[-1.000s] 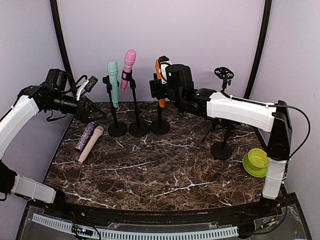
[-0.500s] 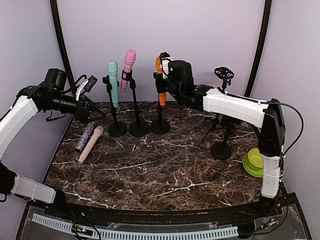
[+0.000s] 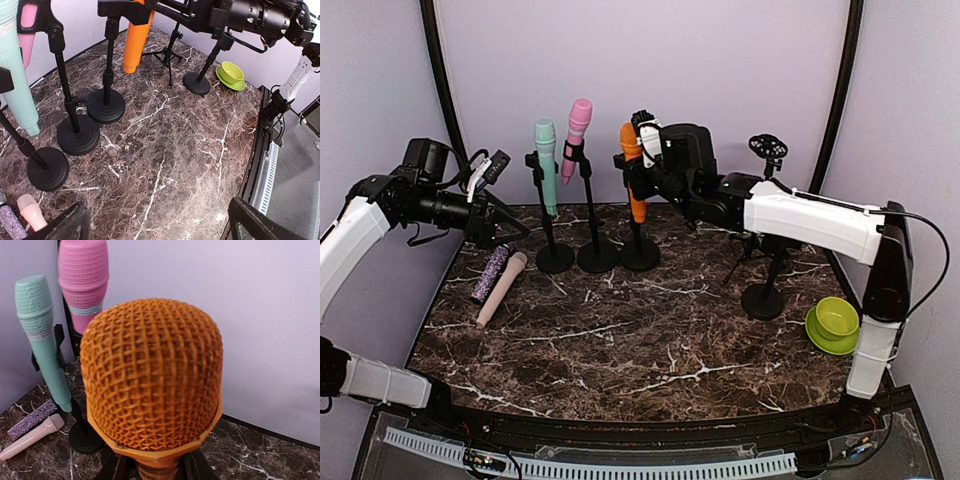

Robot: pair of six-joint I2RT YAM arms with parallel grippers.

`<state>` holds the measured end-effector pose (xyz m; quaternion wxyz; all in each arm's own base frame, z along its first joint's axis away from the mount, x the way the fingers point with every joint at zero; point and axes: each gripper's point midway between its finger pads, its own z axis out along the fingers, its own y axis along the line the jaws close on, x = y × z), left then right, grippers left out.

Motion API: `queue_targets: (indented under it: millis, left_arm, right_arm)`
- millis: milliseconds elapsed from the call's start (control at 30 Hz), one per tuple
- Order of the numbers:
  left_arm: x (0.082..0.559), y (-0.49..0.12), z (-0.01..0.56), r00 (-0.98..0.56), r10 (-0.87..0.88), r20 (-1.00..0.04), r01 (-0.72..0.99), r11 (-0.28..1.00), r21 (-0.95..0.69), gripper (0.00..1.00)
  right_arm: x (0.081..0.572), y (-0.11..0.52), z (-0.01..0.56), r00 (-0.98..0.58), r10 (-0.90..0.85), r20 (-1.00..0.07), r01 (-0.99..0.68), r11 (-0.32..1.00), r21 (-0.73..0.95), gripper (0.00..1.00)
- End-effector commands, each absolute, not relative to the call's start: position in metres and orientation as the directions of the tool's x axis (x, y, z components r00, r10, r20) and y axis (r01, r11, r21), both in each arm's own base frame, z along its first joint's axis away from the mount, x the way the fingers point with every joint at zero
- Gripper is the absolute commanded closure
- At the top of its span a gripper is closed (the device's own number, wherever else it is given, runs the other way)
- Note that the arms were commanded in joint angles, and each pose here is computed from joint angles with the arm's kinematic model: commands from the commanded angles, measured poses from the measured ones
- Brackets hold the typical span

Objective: Remove the microphone from the stand
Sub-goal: Move the microphone stand with the microphone to the center of the board.

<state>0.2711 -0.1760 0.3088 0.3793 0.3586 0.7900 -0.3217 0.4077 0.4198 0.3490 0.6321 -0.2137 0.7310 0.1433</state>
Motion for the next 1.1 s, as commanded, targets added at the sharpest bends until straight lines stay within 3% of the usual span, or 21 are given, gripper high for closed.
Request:
queue_targets:
  millis: [0,267,867,967,1067]
  left_arm:
    - [0.265,-0.177,0.313,-0.433,0.310,-0.846,0.826,0.512,-0.235,0.01]
    - [0.258,-0.181,0.317,-0.413,0.297,-0.861,0.843,0.483,-0.238,0.01]
    - [0.212,-0.185,0.312,-0.276,0.350,-0.895,0.932,0.327,-0.160,0.01]
    - [0.206,-0.188,0.312,-0.226,0.343,-0.912,0.952,0.276,-0.132,0.01]
    - [0.202,-0.191,0.314,-0.158,0.338,-0.928,0.972,0.218,-0.086,0.01]
  right_arm:
    - [0.353,0.424,0.412,-0.035,0.020,-0.999,-0.587,0.809,0.036,0.94]
    - [0.301,0.435,0.403,-0.082,0.048,-0.996,-0.670,0.737,0.090,0.98]
    - [0.204,0.514,0.397,-0.103,0.059,-0.993,-0.864,0.489,0.118,0.96]
    - [0.197,0.517,0.388,-0.123,0.046,-0.991,-0.880,0.457,0.130,0.84]
    - [0.190,0.521,0.381,-0.134,0.030,-0.990,-0.898,0.418,0.135,0.44]
